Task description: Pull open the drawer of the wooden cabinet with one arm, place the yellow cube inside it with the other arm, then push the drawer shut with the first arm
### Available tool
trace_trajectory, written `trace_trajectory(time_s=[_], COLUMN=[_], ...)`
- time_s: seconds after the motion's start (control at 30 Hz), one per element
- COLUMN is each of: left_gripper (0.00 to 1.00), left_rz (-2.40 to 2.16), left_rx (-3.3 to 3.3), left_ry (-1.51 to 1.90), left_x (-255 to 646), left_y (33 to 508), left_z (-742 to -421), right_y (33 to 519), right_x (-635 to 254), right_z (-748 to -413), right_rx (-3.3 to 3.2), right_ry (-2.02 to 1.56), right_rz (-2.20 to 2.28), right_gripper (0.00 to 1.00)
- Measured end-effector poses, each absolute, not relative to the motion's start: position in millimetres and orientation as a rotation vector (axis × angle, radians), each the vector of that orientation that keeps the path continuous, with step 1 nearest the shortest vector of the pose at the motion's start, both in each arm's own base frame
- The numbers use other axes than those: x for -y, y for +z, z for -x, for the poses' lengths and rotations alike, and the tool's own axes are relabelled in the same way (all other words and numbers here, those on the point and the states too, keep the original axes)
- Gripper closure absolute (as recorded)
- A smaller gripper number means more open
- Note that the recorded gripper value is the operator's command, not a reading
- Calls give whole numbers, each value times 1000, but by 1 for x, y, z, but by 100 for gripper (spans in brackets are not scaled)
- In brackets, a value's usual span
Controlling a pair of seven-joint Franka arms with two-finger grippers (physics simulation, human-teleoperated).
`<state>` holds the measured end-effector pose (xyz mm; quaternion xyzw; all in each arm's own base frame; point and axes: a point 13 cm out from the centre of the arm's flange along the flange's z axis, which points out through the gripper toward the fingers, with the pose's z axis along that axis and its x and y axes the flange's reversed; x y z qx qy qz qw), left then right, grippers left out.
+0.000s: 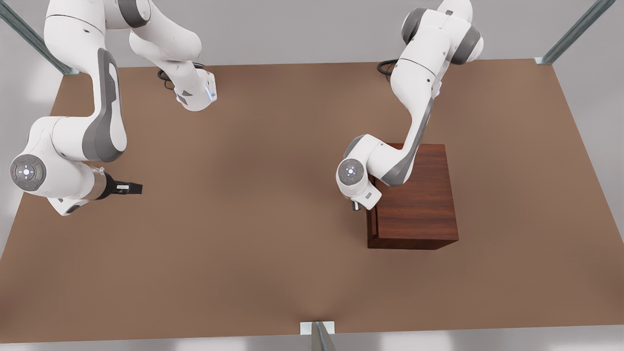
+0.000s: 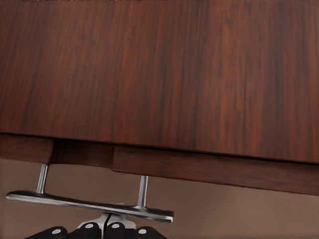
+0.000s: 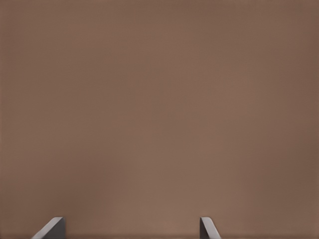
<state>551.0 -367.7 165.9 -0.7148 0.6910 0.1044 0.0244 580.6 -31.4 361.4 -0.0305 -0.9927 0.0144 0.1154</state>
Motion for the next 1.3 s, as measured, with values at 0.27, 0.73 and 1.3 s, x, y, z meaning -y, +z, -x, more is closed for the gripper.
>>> trace_trajectory(time_s=[0.27,0.73,1.3], left_gripper=[100,0,0], left_rz=[2167,2129,1343], left_rx=[-2174,-2234,-2969], left_ry=[342,153,-142], left_x=[352,361,5], left_y=[167,286,405], left_z=[-555,-590,-631], right_y=[361,361,361], right_x=[32,32,32], right_z=[-581,-581,-581], right_rx=[2909,2909,2909], right_ry=[43,42,42], right_rz=[82,74,71], right_gripper=[0,0,0])
